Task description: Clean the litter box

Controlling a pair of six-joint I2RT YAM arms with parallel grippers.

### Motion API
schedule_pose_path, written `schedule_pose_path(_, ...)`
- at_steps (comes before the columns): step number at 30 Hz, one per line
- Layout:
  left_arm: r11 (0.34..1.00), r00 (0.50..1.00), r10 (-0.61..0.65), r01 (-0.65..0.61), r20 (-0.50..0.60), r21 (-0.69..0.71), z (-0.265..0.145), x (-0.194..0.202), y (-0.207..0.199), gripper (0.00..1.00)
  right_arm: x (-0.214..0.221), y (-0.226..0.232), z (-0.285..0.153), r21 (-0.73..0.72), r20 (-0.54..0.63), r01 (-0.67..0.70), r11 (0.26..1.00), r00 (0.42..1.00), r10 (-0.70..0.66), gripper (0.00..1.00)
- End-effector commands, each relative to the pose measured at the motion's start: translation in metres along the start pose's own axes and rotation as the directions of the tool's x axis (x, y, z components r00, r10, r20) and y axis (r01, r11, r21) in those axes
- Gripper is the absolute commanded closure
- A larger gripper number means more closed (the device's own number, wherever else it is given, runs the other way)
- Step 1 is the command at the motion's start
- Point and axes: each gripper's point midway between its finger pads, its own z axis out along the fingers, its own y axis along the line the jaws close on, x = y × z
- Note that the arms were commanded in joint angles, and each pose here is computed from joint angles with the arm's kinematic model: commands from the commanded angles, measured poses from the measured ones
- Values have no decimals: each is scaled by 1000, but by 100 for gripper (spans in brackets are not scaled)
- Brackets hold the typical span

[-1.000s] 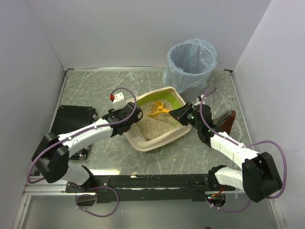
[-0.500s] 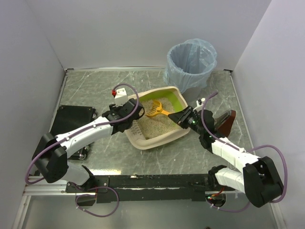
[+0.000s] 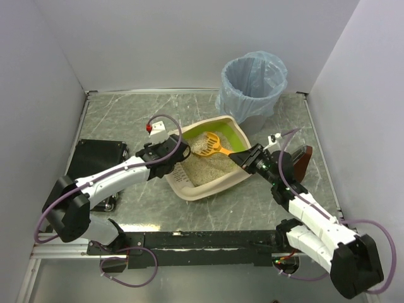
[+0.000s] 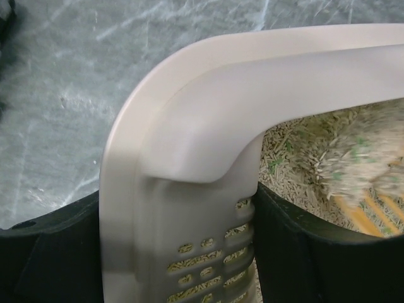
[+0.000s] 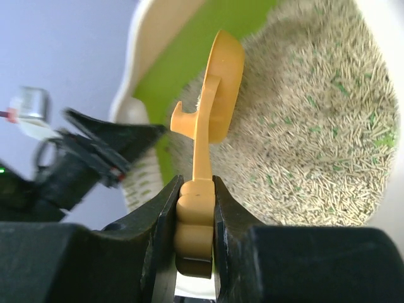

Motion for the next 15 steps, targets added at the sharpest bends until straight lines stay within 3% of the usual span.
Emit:
schedule_pose_path(1, 976, 982, -190, 187, 17, 112, -5, -10, -20, 99, -25, 16, -14, -37, 64, 17, 999, 998, -15, 100)
schedule_pose_path(10, 965, 972, -232, 234, -38, 116, 8, 32, 3, 98, -22, 42, -36, -154, -6, 2, 988, 1000, -3, 100)
schedule_pose_path(14, 961, 969, -246, 249, -40, 124, 10, 38, 6, 80, -15, 46, -47, -183, -59, -13, 983, 998, 2, 100)
schedule_pose_path(15, 959, 966, -254, 257, -38, 119, 9, 37, 8, 71, -15, 45, -48, -188, -61, -9, 982, 998, -3, 100)
